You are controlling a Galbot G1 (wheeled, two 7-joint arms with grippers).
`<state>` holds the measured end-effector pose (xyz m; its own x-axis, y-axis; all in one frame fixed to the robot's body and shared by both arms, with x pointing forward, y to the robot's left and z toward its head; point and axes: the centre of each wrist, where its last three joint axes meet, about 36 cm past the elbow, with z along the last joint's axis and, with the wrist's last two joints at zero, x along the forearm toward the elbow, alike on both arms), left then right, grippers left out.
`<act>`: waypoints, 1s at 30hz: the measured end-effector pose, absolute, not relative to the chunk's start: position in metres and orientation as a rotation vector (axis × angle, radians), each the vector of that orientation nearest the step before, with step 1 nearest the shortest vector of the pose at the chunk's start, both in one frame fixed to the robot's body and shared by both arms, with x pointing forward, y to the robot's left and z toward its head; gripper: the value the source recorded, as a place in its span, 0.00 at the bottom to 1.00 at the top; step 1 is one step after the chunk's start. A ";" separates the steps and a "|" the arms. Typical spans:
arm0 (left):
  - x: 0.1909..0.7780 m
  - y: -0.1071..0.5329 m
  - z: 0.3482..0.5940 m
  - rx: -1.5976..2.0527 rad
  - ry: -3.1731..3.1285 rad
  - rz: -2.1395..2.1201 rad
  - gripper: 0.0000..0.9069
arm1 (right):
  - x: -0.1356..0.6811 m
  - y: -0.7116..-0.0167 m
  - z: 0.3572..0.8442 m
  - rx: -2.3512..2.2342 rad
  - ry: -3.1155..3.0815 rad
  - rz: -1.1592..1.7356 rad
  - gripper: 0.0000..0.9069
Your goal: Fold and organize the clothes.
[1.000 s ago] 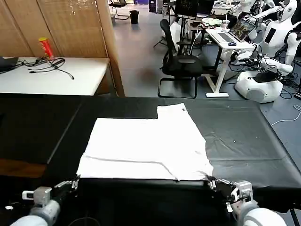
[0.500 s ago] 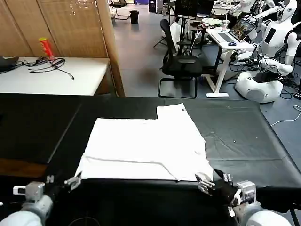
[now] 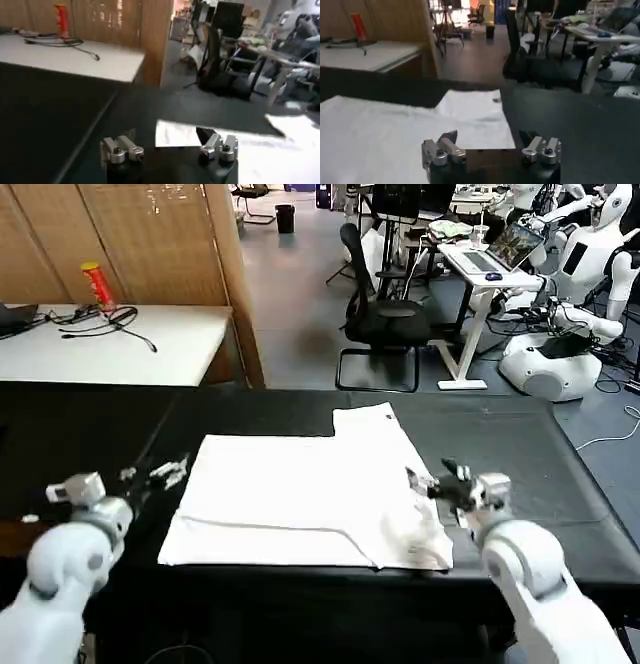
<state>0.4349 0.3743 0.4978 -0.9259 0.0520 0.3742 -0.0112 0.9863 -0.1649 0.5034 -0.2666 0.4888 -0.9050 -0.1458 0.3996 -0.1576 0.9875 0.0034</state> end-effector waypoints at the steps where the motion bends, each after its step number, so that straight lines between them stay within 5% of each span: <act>1: 0.443 0.376 0.497 -0.034 -2.739 0.237 0.97 | 0.514 -0.265 0.488 0.206 -2.714 0.043 0.97; 15: 0.560 0.376 0.467 -0.078 -2.607 0.184 0.97 | 0.621 -0.251 0.480 0.130 -2.627 -0.008 0.97; 30: 0.600 0.373 0.441 -0.047 -2.539 0.153 0.96 | 0.655 -0.242 0.455 0.107 -2.549 -0.087 0.97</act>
